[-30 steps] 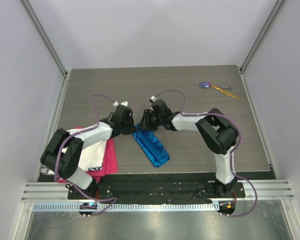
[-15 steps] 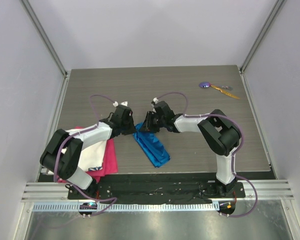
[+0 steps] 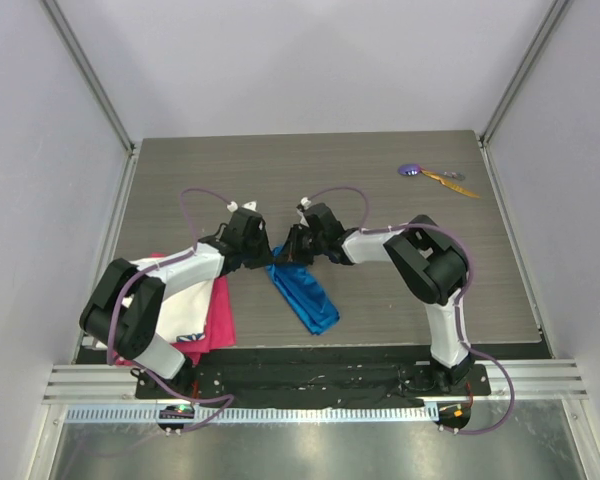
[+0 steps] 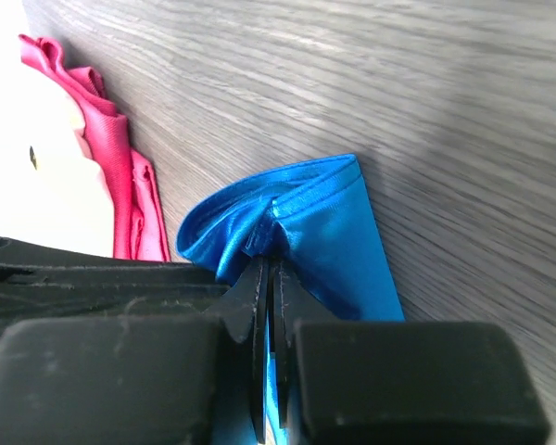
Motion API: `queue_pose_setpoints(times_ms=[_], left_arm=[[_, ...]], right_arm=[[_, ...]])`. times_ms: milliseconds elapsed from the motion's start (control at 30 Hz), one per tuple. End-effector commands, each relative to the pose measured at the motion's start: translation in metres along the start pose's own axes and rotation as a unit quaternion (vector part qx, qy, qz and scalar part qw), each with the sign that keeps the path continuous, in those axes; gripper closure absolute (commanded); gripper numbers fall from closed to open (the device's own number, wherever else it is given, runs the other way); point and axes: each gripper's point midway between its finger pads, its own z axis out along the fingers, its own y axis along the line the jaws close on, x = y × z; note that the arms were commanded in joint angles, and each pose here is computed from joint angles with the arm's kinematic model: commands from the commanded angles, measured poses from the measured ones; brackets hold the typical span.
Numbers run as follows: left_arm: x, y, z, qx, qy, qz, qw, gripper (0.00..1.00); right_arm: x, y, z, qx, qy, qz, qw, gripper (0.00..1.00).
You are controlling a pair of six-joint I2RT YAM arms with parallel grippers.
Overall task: Fold the napkin into a case and place the utensils inside
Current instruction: Grasp the top corner of the smaller rectangle folded napkin at the center of the board.
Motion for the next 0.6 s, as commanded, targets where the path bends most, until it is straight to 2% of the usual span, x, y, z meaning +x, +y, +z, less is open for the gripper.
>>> queue_pose_setpoints(times_ms=[0, 200, 400, 567], left_arm=[[-0.017, -0.015, -0.007, 0.023, -0.017, -0.014, 0.999, 1.0], [-0.015, -0.007, 0.0, 0.005, -0.005, -0.02, 1.0, 1.0], [-0.011, -0.003, -0.001, 0.002, -0.001, -0.015, 1.0, 1.0], [-0.013, -0.004, -0.006, 0.003, -0.004, -0.013, 1.0, 1.0]], right_arm=[[0.008, 0.021, 0.01, -0.033, 0.012, -0.023, 0.999, 0.97], [0.004, 0.009, -0.005, -0.024, 0.001, -0.02, 1.0, 0.97], [-0.013, 0.009, -0.028, 0.007, -0.02, -0.039, 0.999, 0.87], [-0.017, 0.007, -0.03, 0.013, -0.019, -0.044, 0.999, 0.85]])
